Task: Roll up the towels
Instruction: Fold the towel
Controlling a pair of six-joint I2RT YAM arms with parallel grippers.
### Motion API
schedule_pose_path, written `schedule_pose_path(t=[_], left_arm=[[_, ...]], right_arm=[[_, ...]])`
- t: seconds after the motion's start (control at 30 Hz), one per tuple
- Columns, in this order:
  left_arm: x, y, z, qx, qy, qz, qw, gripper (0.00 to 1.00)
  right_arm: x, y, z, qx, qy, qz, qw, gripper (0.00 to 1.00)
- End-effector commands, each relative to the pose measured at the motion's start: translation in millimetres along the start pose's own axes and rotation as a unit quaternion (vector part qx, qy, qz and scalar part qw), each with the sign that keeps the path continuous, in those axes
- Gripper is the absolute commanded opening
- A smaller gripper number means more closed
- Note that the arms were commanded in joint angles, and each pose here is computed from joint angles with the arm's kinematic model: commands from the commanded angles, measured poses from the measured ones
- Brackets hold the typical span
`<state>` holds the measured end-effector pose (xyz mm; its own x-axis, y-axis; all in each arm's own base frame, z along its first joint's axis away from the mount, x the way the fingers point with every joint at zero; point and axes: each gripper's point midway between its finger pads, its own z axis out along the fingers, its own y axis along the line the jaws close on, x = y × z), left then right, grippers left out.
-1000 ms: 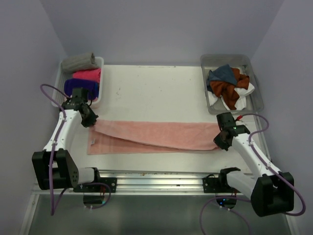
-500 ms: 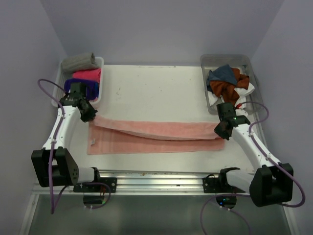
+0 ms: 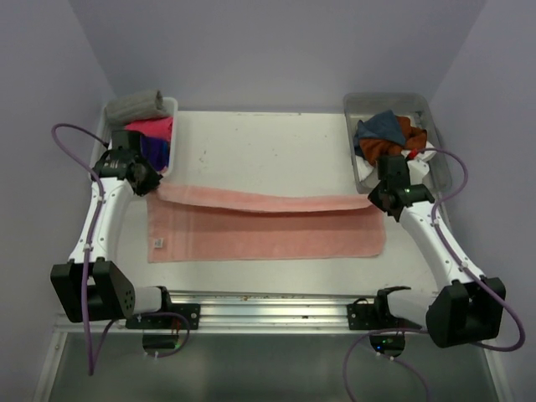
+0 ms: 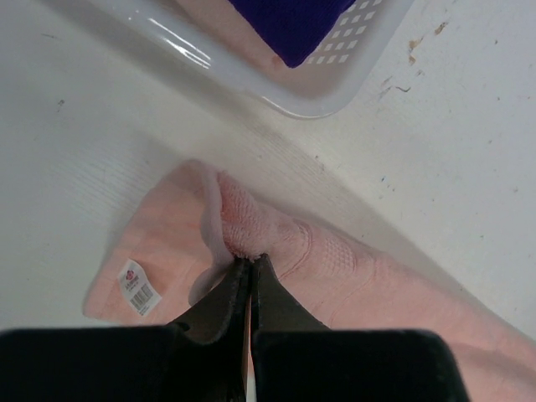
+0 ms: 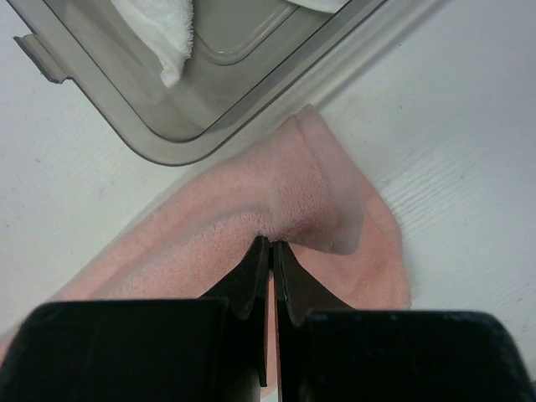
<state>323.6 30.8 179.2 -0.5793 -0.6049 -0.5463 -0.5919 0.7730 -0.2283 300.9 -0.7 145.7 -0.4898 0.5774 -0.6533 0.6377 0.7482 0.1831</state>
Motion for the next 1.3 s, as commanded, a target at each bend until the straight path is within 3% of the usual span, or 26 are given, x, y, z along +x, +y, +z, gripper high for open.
schedule_pose_path(t=[0.0,0.17,0.33,0.43,0.77,0.87,1.27], left_arm=[[7,7,7,0.001,0.002,-0.001,1.0,0.0],[-10,-12,17,0.024,-0.003,0.007,1.0,0.0],[-15,-20,14,0.036,0.006,0.016,0.999,0.0],[6,-4,15,0.016,0.031,0.026,0.999,0.0],[100,68,20,-0.076,0.137,0.046,0.987,0.0],[112,74,24,-0.082,0.151,0.046,0.984,0.0],[74,74,3,-0.087,0.109,0.044,0.989,0.0]], right_arm=[[-16,-1,-2,-0.005,-0.038,0.007,0.999,0.0],[-50,33,2,-0.026,-0.062,0.001,0.998,0.0],[-50,37,4,-0.024,-0.053,-0.004,0.998,0.0],[-33,17,3,-0.011,-0.041,0.0,0.999,0.0],[78,-66,5,0.071,0.094,-0.022,0.993,0.0],[86,-76,3,0.084,0.107,-0.022,0.99,0.0],[62,-76,-12,0.078,0.075,-0.01,0.994,0.0]])
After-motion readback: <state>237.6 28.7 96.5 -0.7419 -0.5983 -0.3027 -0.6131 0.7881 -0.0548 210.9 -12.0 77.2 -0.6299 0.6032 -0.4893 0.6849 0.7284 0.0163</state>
